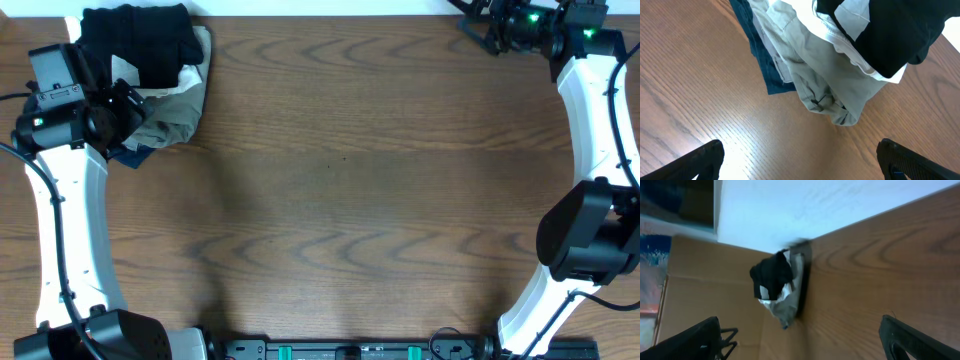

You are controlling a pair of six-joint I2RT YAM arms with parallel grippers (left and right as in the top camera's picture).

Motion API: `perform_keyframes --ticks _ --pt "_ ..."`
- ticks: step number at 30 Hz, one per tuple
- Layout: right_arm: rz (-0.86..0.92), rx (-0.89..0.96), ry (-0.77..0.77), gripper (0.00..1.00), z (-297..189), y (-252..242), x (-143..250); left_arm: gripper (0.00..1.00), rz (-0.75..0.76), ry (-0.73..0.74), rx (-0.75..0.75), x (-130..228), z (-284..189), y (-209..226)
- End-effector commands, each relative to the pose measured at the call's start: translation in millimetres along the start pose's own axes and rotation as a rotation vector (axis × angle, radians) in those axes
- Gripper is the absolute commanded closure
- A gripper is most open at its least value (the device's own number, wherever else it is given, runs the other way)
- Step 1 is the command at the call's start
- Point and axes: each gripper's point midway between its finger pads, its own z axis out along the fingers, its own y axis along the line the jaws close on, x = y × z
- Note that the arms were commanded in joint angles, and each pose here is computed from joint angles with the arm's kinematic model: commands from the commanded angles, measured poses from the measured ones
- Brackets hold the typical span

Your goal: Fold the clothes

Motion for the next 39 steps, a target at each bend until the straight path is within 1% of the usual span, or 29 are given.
perform_keyframes --ticks 1,3,4,7,10,12,14,17,19,22,24,27,33,39 --pt "-0.223 -0.044 0.018 0.01 -12.5 10.0 3.2 0.02 0.004 -0.006 -0.014 -2.8 0.2 3.4" --pt "-0.388 -0.113 0.05 0.01 -20.0 17.0 11.2 0.02 0.004 -0.006 -0.014 -2.8 0.2 3.4" --pt "-0.438 -0.132 0.051 0.01 -24.7 17.7 11.8 0.02 0.004 -0.006 -0.014 -2.8 0.2 3.4" --pt "-0.552 -0.088 0.004 0.01 -36.0 6.3 -1.4 0.02 0.004 -0.006 -0.014 -2.8 0.2 3.4" --pt "-0.712 0.071 -0.056 0.01 -48.8 -6.8 -17.1 0.02 0.004 -0.006 -0.014 -2.8 0.2 3.4" --pt "-0.776 0.193 -0.083 0.01 -55.6 -1.4 -20.9 0.02 0.004 -0.006 -0.014 -2.8 0.2 3.4" --pt "-0.818 0.348 -0.143 0.01 -69.6 10.3 -29.3 0.02 0.004 -0.006 -0.014 -2.8 0.2 3.4" --pt "-0.891 0.582 -0.275 0.01 -98.9 43.7 -39.4 0.02 0.004 -0.006 -0.014 -2.8 0.2 3.4" --pt "-0.922 0.681 -0.349 0.01 -119.3 69.9 -36.6 0.02 0.004 -0.006 -0.014 -2.7 0.2 3.5" --pt "-0.956 0.744 -0.431 0.01 -147.7 106.8 -21.9 0.02 0.004 -0.006 -0.014 -2.8 0.2 3.4" --pt "-0.983 0.734 -0.479 0.01 -162.2 127.2 -9.1 0.02 0.004 -0.006 -0.014 -2.7 0.2 3.5" --pt "-1.016 0.704 -0.542 0.01 -175.0 140.6 8.4 0.02 0.004 -0.006 -0.014 -2.8 0.2 3.4" --pt "-1.008 0.627 -0.645 0.01 -182.4 118.5 61.8 0.02 0.004 -0.006 -0.014 -2.8 0.2 3.4" --pt "-1.028 0.559 -0.64 0.01 -178.3 72.3 130.2 0.02 0.004 -0.006 -0.014 -2.7 0.2 3.5"
